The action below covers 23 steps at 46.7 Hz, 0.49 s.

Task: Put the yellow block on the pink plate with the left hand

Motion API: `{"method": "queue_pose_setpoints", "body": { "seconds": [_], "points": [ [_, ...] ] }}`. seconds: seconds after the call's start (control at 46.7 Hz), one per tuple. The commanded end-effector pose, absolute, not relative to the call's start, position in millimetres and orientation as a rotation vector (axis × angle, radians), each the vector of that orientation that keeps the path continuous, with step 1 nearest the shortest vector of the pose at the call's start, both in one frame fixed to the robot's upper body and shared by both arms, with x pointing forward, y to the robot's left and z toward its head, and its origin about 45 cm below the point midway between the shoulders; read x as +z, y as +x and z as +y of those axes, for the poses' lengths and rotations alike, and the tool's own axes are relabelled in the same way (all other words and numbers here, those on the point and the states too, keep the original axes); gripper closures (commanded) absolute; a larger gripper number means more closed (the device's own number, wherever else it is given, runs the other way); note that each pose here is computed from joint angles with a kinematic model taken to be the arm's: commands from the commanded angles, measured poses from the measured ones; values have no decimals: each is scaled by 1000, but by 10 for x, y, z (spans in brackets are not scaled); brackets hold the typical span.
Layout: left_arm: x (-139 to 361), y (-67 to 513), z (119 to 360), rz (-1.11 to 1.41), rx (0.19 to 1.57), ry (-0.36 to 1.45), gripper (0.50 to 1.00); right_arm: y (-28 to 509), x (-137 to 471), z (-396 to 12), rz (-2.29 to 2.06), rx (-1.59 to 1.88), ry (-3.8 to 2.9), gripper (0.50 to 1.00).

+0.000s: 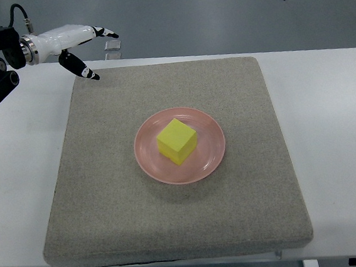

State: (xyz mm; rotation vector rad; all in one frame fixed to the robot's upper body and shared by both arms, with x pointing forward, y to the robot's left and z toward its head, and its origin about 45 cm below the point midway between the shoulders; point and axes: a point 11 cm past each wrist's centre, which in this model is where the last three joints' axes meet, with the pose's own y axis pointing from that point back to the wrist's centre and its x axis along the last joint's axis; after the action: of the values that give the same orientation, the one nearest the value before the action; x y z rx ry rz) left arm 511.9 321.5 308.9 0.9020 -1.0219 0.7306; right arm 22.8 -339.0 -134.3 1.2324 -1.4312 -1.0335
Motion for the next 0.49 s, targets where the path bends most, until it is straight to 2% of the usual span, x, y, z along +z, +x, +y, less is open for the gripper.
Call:
{"method": "queue_pose_setpoints", "body": {
  "seconds": [0.0,0.235,0.471],
  "points": [
    [3089,5146,3276,-1001,773,903,557,227,-1344,-3390,-1431,-1034,1232,576],
    [3110,5229,3488,-837,1022,821,557,227,-1344,-3390,-1431,-1034,1232,576],
    [2980,5271,3535,-555,1256,707,568,227,-1344,-3390,-1431,-1034,1232,576]
  ]
}}
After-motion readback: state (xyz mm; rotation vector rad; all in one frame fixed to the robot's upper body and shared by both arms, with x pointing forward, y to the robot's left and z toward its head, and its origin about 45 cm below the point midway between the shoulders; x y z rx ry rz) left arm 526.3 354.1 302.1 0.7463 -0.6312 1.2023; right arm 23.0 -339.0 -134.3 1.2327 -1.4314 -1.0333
